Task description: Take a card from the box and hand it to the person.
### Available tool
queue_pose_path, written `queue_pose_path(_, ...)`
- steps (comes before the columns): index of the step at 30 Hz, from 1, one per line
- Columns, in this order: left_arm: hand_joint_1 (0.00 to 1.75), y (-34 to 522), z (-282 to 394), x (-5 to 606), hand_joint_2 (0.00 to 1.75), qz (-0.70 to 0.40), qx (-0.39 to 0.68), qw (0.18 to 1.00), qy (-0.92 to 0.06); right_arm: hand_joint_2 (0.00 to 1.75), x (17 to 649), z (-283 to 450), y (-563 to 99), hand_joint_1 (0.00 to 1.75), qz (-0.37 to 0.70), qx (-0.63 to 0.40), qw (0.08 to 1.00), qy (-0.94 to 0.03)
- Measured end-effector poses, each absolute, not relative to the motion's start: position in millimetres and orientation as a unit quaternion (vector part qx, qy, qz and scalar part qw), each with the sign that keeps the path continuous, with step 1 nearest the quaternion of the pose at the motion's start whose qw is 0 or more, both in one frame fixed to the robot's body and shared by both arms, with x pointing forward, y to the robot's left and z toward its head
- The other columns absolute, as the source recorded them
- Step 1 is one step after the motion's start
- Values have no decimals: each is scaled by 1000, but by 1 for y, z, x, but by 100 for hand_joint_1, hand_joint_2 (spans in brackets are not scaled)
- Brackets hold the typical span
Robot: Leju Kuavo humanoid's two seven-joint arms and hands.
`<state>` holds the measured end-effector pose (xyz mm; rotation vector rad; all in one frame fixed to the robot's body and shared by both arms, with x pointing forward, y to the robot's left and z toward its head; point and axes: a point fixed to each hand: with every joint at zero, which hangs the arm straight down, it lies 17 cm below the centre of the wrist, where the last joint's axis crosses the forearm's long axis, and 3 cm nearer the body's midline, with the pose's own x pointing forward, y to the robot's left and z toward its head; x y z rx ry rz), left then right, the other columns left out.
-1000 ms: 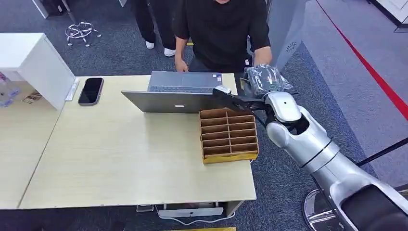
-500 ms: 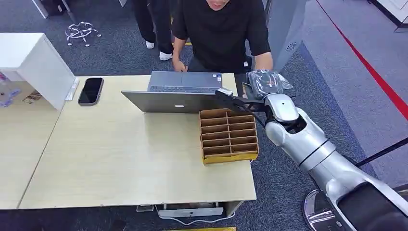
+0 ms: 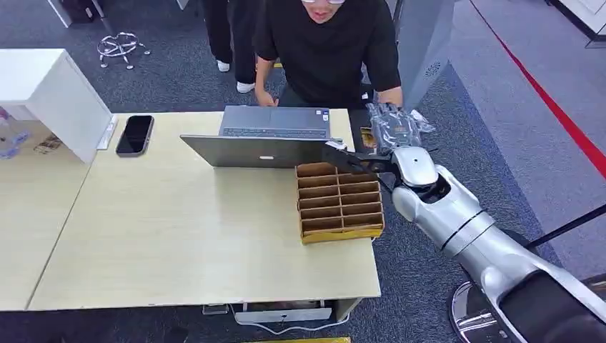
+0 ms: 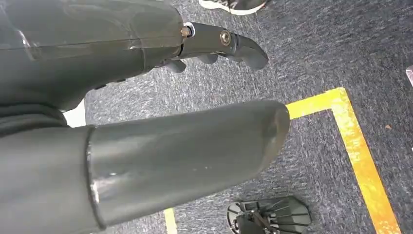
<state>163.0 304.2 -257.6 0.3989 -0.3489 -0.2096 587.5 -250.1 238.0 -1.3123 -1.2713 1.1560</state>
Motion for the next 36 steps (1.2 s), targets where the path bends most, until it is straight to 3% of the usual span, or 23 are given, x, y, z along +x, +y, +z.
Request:
queue_pose_path(16, 0, 305, -261, 150, 0, -94, 196, 962, -169, 175, 554, 288, -259, 0, 328, -563, 419, -632)
queue_pose_path(26, 0, 306, -263, 135, 0, -84, 197, 963, -162, 175, 496, 296, -238, 0, 268, -509, 398, -715)
queue_pose_path(36, 0, 309, -263, 134, 0, -72, 202, 963, -162, 175, 447, 263, -218, 0, 235, -414, 436, -764)
